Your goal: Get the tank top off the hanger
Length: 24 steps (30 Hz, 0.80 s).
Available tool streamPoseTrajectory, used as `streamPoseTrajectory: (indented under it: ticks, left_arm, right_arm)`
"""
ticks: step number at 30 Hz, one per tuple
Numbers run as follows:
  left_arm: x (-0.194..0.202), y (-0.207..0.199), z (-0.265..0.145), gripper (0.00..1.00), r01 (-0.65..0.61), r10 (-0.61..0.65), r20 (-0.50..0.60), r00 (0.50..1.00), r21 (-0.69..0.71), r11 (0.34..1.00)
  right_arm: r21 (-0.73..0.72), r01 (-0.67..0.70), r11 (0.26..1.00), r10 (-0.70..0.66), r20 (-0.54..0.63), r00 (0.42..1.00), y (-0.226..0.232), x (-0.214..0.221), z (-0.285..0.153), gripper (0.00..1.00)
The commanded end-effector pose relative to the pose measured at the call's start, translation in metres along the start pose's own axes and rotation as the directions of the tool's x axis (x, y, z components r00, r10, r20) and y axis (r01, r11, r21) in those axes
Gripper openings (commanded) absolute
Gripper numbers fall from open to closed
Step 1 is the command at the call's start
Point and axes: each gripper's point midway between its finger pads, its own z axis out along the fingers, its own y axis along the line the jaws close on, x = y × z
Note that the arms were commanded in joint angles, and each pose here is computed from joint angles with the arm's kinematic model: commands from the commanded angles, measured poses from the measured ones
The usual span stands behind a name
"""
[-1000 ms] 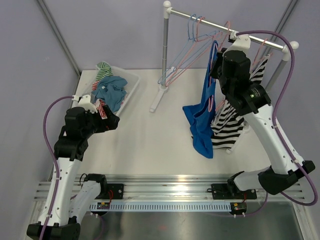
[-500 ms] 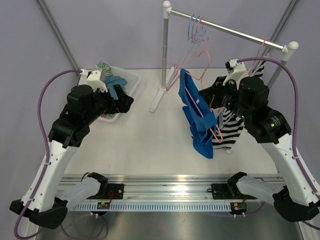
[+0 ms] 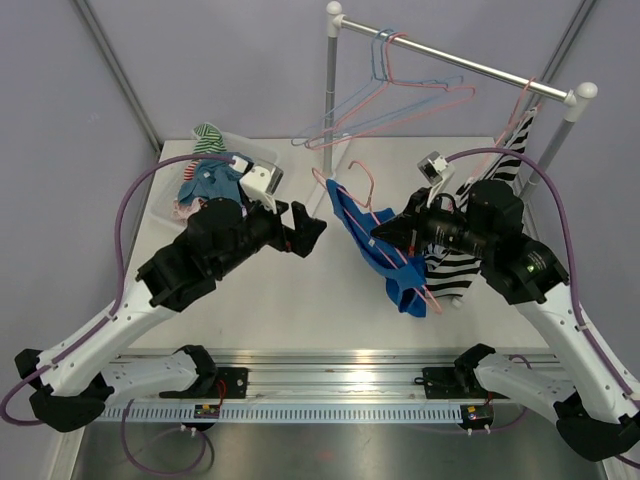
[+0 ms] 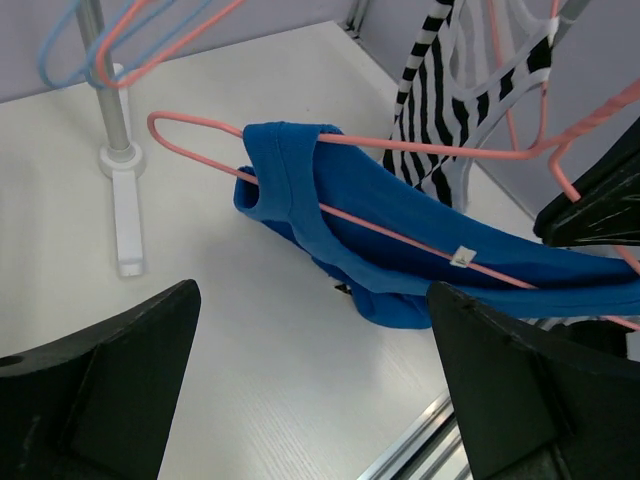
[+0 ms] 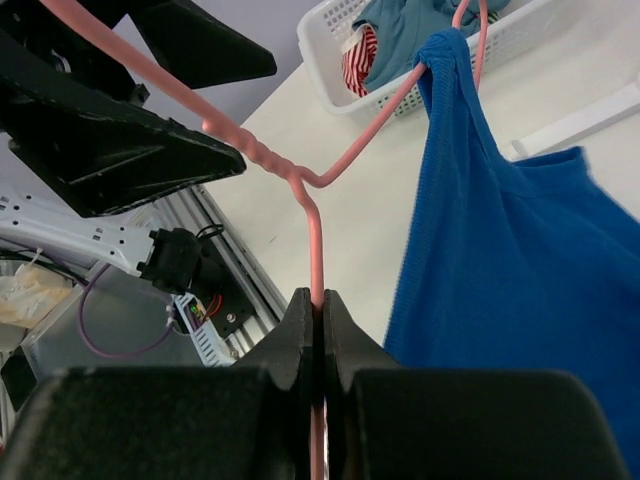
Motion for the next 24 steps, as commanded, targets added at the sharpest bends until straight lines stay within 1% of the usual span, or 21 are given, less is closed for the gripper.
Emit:
streamPoseTrajectory:
  ticks: [1, 3, 5, 9, 13, 17, 18, 21, 22, 24]
  left_arm:
    - [-0.009, 0.012, 0.014, 0.99, -0.019, 0.025, 0.071, 0.997, -0.083, 0.996]
    - [-0.008, 0.014, 0.016, 0.99, -0.017, 0.023, 0.068, 0.997, -0.096, 0.995]
    - [-0.008, 0.012, 0.015, 0.99, -0.017, 0.023, 0.07, 0.997, -0.085, 0.996]
    - [-0.005, 0.013, 0.016, 0.99, -0.017, 0.022, 0.056, 0.998, -0.09, 0.996]
    - [0.001, 0.016, 0.018, 0.99, -0.022, 0.027, 0.051, 0.998, -0.098, 0.995]
    - [-0.003, 0.022, 0.015, 0.97, -0.024, 0.034, 0.081, 0.996, -0.125, 0.992]
    - [-0.005, 0.022, 0.014, 0.93, -0.022, 0.034, 0.09, 0.995, -0.127, 0.992]
    - [-0.007, 0.026, 0.012, 0.85, -0.026, 0.041, 0.101, 0.994, -0.148, 0.989]
    - [-0.006, 0.031, 0.012, 0.78, -0.024, 0.042, 0.1, 0.994, -0.176, 0.984]
    - [-0.006, 0.039, 0.009, 0.7, -0.026, 0.047, 0.094, 0.994, -0.217, 0.976]
  right_arm:
    - [-0.011, 0.047, 0.999, -0.045, 0.146, 0.988, 0.01, -0.028, -0.008, 0.0]
    - [0.056, 0.034, 0.998, -0.046, 0.212, 0.976, 0.001, -0.039, -0.013, 0.0]
    - [0.037, 0.041, 0.998, -0.048, 0.221, 0.974, 0.005, -0.042, -0.013, 0.0]
    - [-0.144, 0.08, 0.986, -0.054, 0.175, 0.983, 0.034, -0.034, -0.008, 0.0]
    - [-0.24, 0.066, 0.969, -0.022, 0.179, 0.984, 0.048, -0.035, -0.004, 0.0]
    - [-0.365, 0.059, 0.929, -0.009, 0.137, 0.99, 0.068, -0.036, 0.0, 0.0]
    - [-0.395, 0.053, 0.917, -0.004, 0.123, 0.992, 0.074, -0.034, -0.001, 0.0]
    - [-0.415, 0.065, 0.907, -0.015, 0.124, 0.992, 0.081, -0.037, 0.0, 0.0]
    - [-0.418, 0.067, 0.906, -0.015, 0.125, 0.992, 0.083, -0.037, 0.0, 0.0]
    - [-0.426, 0.074, 0.902, -0.02, 0.129, 0.991, 0.086, -0.039, -0.001, 0.0]
